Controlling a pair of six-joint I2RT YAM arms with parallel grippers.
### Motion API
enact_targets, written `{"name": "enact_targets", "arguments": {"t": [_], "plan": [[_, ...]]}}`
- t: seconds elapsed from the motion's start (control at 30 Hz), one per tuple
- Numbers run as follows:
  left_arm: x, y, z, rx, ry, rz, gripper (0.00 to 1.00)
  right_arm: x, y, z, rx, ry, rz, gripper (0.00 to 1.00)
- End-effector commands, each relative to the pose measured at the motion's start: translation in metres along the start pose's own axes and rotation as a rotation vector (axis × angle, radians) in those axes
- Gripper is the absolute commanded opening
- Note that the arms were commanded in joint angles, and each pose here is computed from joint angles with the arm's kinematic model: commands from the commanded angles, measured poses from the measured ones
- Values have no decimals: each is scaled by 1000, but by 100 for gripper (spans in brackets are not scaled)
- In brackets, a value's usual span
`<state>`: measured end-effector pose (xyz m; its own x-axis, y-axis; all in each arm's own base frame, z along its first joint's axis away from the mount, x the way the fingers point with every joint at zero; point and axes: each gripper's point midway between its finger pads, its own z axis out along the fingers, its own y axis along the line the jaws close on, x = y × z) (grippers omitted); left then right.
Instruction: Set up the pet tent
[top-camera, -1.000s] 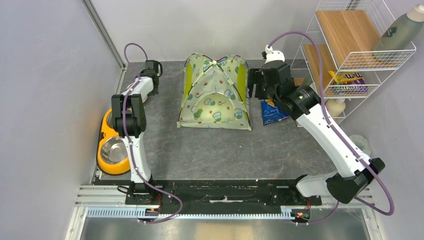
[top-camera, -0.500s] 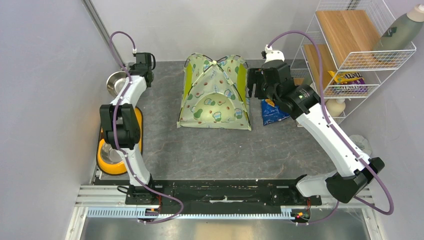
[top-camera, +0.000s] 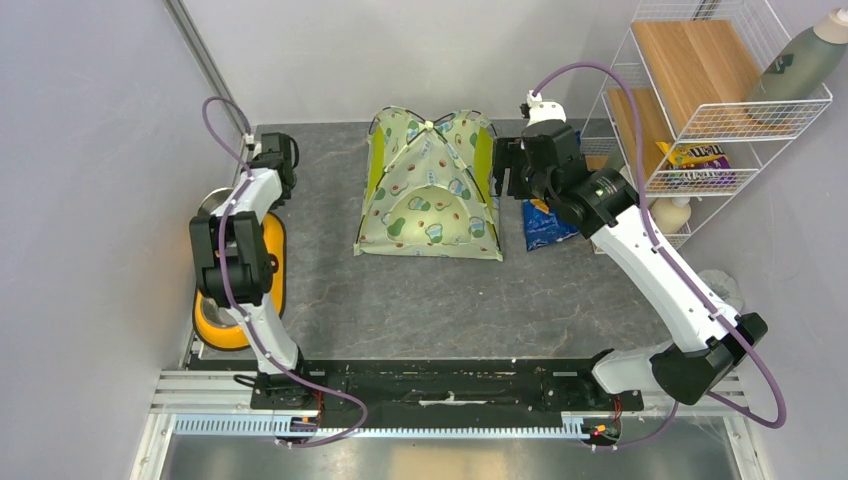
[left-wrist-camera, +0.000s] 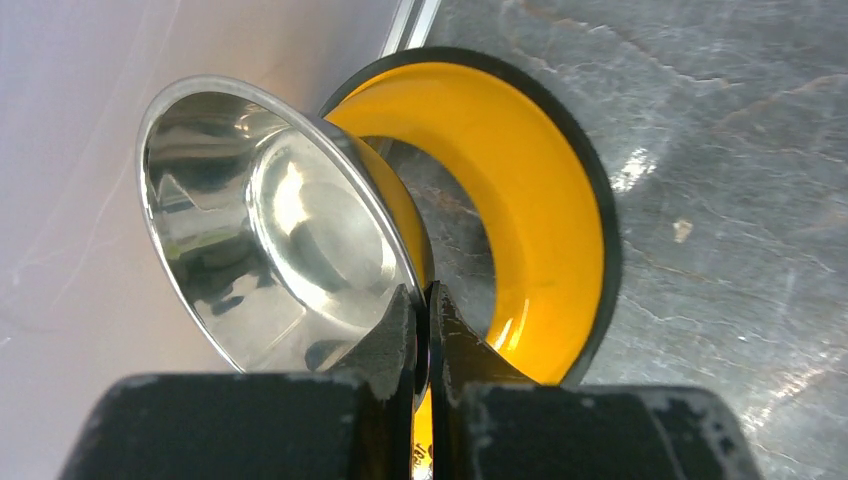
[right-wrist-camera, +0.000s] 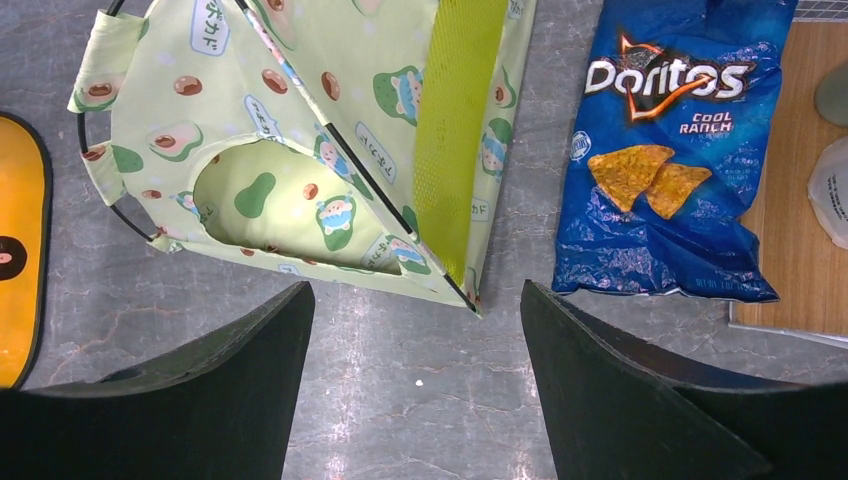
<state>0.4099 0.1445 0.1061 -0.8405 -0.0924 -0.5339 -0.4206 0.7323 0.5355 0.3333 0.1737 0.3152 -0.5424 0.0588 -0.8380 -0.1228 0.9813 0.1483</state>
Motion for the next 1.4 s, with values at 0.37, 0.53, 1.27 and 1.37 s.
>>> {"name": "enact_targets", "arguments": {"t": [0.37,0.53,1.27,1.37], "plan": [[40,-15,26,95,159,-114,9,-11,4,-3,-21,-30,23,83],[44,-14,27,87,176,-98,33,-11,4,-3,-22,-30,25,83],[31,-33,-17,356,103,-197,57,-14,8,-8,-52,-28,-3,83],[23,-32,-25,390,81,-204,62,-12,8,-9,-54,-27,2,83]]}}
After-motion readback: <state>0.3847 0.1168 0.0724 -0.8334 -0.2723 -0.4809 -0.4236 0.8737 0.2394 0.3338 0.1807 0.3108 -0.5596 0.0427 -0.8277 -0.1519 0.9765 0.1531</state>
